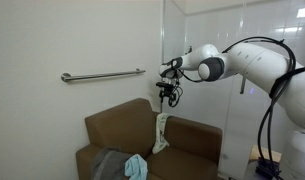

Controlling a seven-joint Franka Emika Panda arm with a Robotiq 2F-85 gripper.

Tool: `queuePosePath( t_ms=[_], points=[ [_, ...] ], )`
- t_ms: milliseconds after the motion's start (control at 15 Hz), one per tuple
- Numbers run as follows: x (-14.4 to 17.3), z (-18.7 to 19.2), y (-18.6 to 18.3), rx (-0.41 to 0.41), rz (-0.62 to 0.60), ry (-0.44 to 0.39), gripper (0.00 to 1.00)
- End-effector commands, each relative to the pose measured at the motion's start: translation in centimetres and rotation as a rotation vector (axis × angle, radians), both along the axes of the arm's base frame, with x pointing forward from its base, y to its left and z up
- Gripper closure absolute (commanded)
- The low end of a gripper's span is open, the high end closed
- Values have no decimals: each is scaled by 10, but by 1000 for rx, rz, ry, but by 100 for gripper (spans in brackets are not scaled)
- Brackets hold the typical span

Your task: Move the blue towel to the left armrest, move the white towel to the left armrest

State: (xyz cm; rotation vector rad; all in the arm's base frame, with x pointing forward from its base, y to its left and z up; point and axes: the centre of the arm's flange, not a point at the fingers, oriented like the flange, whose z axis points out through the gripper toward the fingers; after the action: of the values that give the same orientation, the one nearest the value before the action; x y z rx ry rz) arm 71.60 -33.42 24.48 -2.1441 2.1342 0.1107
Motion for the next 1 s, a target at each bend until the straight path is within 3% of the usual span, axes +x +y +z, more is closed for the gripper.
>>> queuePosePath(
  t_ms=[0,267,600,933],
  points=[
    [49,-18,-6,49,-87,38,0],
    [79,-38,-12,76,-239,105,0],
    [75,-44,-25,80,-467,130,0],
    [69,-42,-43,57,-610,143,0]
  ],
)
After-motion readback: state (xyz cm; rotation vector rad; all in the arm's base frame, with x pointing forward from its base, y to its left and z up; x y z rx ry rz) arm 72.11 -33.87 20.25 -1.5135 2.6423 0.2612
